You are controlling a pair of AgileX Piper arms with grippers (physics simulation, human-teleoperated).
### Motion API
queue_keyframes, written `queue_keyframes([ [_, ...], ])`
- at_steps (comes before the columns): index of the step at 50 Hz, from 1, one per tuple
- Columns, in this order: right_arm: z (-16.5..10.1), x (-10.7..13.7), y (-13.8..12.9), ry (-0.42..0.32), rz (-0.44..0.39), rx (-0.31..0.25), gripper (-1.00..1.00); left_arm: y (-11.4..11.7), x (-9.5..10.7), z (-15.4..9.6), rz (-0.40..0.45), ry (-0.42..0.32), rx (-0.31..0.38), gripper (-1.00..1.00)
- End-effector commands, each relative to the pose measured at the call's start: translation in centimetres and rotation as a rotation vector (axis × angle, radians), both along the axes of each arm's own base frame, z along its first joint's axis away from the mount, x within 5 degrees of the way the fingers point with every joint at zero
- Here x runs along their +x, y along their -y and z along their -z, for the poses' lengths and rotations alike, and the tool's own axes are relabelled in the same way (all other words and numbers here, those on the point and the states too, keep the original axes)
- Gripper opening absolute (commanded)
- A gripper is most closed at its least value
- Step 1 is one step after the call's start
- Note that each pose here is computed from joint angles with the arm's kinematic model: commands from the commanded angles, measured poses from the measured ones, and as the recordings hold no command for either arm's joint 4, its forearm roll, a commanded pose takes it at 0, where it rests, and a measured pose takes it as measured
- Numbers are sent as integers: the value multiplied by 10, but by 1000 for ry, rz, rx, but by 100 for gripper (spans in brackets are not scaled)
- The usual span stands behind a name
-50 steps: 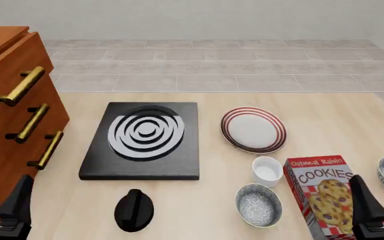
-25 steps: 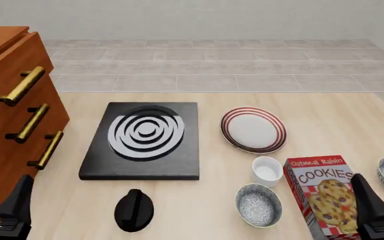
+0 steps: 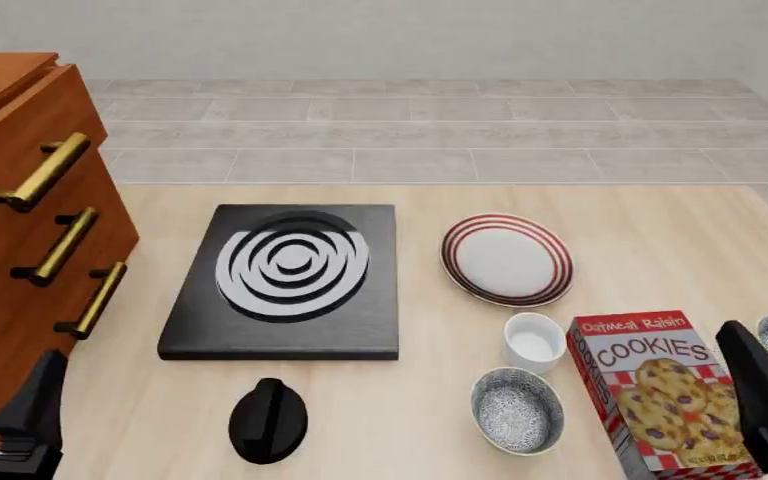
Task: Pick the akita bowl next to the ramekin and place it on the plate.
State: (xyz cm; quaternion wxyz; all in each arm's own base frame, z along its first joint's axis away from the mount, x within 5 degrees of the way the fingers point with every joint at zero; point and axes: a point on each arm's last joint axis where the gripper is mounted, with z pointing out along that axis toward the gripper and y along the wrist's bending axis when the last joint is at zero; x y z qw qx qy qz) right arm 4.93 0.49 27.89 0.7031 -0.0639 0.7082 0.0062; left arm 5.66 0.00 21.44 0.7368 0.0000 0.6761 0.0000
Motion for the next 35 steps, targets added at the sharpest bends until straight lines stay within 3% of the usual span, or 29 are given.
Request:
queue_keyframes([
  [1,-14,9,-3,-48,-31,-22,100,0,0,0,0,0,0,100],
  [18,-31,16,-6,-85,-70,-23,100,0,0,0,0,0,0,100],
  [32,-37,34,-15,-168,-134,-30,100,0,0,0,0,0,0,100],
  [35,-35,42,-20,-224,-158,19,100,0,0,0,0,0,0,100],
])
